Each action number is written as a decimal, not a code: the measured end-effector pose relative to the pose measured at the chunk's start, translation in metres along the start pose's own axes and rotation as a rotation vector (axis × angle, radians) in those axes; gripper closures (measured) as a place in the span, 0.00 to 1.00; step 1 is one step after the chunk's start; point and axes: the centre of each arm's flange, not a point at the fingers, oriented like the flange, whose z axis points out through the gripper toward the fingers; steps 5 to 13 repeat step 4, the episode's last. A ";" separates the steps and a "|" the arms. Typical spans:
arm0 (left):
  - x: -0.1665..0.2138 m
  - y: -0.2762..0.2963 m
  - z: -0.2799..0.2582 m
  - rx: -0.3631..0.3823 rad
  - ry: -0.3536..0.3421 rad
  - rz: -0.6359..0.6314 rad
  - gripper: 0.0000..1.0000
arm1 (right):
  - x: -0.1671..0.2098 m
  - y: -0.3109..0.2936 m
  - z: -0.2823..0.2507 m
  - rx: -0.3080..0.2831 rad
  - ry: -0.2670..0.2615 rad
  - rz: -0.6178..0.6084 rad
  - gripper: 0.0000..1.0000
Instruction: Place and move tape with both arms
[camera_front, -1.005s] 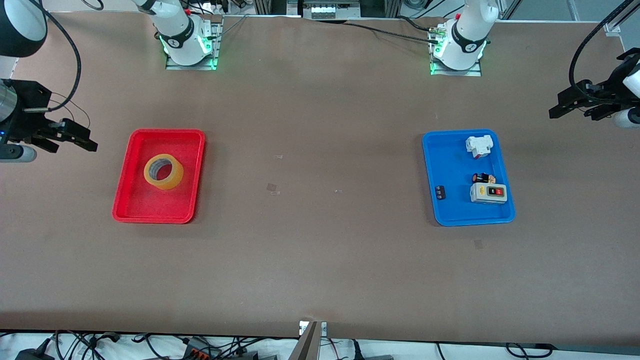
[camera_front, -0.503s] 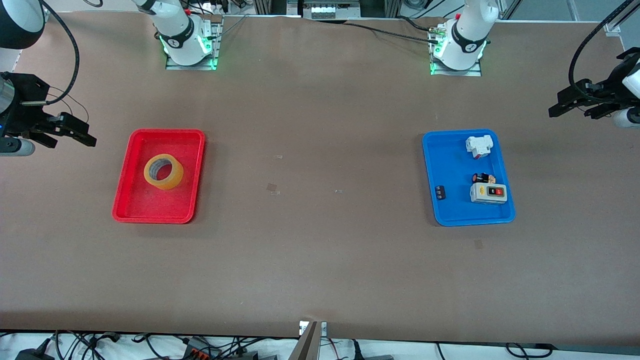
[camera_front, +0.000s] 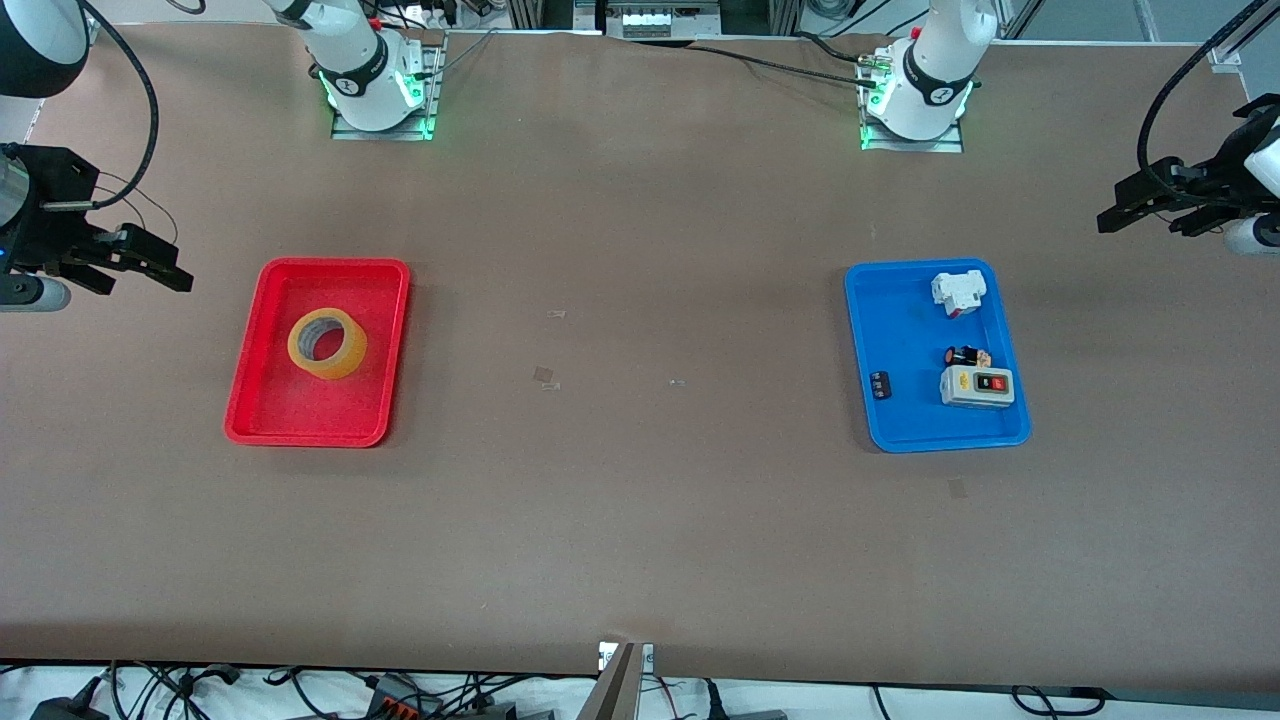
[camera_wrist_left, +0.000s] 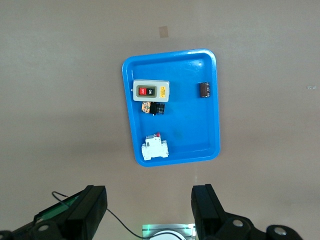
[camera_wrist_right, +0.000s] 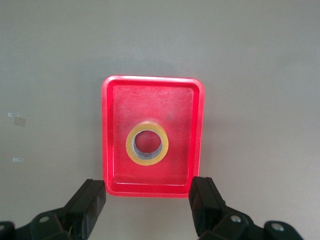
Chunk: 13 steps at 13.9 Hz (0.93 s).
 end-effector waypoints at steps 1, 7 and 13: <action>0.000 0.000 0.000 0.000 -0.001 0.000 0.00 | 0.000 0.000 -0.001 0.000 0.001 0.000 0.00; 0.000 0.000 0.000 0.000 -0.003 0.000 0.00 | -0.001 0.000 -0.002 0.000 0.004 0.000 0.00; 0.000 0.000 0.000 0.000 -0.003 0.000 0.00 | -0.001 0.000 -0.002 0.000 0.004 0.000 0.00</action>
